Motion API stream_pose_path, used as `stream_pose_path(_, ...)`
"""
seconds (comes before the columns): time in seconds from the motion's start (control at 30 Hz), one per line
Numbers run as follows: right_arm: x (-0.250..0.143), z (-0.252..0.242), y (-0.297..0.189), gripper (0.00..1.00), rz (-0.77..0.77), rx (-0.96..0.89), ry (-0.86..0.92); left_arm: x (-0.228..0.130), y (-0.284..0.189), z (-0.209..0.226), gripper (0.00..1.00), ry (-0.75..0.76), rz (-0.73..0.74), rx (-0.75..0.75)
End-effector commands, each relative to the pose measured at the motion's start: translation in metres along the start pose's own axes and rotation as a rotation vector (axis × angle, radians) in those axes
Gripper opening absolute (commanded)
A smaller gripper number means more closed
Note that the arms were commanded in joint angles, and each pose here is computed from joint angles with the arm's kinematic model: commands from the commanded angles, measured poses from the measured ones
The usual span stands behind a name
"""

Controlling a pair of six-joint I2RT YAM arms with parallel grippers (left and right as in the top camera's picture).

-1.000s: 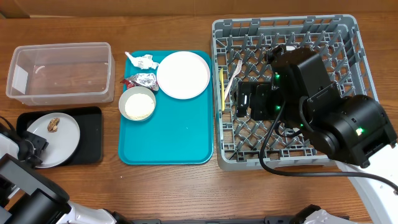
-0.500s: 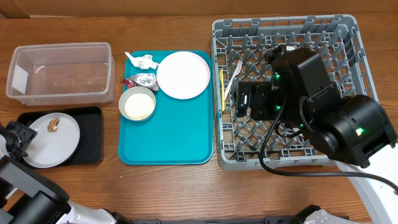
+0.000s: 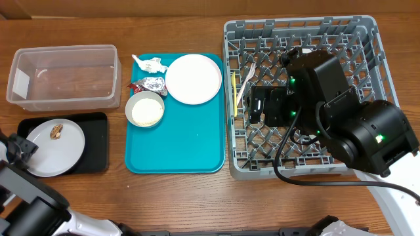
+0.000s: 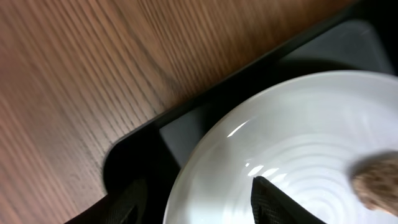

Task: Sort waste into correct bins and load items into the dishwasher rack
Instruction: 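Grip the grey plate edge and tilt it to slide the scrap onto the tray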

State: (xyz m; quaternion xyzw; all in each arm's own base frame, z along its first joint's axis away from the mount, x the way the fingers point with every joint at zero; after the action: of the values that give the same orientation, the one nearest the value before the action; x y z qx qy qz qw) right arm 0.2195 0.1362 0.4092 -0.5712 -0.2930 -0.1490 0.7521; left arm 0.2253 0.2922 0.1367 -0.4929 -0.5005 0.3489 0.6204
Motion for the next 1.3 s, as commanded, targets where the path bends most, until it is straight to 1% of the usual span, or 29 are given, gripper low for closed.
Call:
stream_pose_path(0.0, 0.002, 0.0, -0.002, 1.0, -0.012, 0.003, 0.008, -0.006, 0.02, 0.004, 0.5, 0.024, 0.054, 0.038)
stream_pose_path(0.13, 0.002, 0.0, -0.002, 1.0, -0.012, 0.003, 0.008, -0.005, 0.02, 0.004, 0.43, 0.024, 0.051, 0.044)
stream_pose_path(0.2, 0.002, 0.0, -0.002, 1.0, -0.014, 0.003, 0.007, -0.004, 0.02, 0.007, 0.34, 0.017, 0.045, 0.049)
stream_pose_path(0.37, 0.002, 0.0, -0.002, 1.0, -0.013, 0.002, 0.007, -0.003, 0.02, 0.008, 0.2, 0.013, 0.042, 0.048)
stream_pose_path(0.47, 0.002, 0.0, -0.002, 1.0, -0.013, 0.003, 0.007, -0.004, 0.02, 0.008, 0.06, 0.014, 0.049, 0.052)
stream_pose_path(0.5, 0.002, 0.0, -0.002, 1.0, -0.014, 0.003, 0.007, -0.005, 0.02, 0.009, 0.04, 0.015, 0.059, 0.055)
stream_pose_path(0.7, 0.002, 0.0, -0.002, 1.0, -0.015, -0.001, 0.007, -0.005, 0.014, 0.011, 0.04, 0.02, 0.078, 0.083)
stream_pose_path(0.87, 0.002, 0.0, -0.002, 1.0, -0.015, 0.0, 0.007, 0.002, 0.0, 0.01, 0.04, 0.022, 0.091, 0.087)
stream_pose_path(1.1, 0.002, 0.0, -0.002, 1.0, -0.014, 0.0, 0.007, 0.013, -0.039, 0.009, 0.04, 0.005, 0.092, 0.076)
stream_pose_path(1.27, 0.002, 0.0, -0.002, 1.0, -0.015, 0.0, 0.007, 0.018, -0.084, 0.014, 0.04, -0.032, 0.036, 0.067)
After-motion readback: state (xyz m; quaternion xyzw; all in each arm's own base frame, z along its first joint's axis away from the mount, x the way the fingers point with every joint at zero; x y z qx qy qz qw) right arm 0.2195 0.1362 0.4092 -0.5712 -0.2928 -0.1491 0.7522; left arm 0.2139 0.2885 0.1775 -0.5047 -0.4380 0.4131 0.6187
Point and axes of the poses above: each gripper's point midway between its finger pads, its own y axis out along the fingers, its own z axis along the line the jaws close on, x = y × z, the point moved 9 cm from there along -y, back along the fingers, and after that the axes turned 10 degrees about -y, right-handed, at the moved point
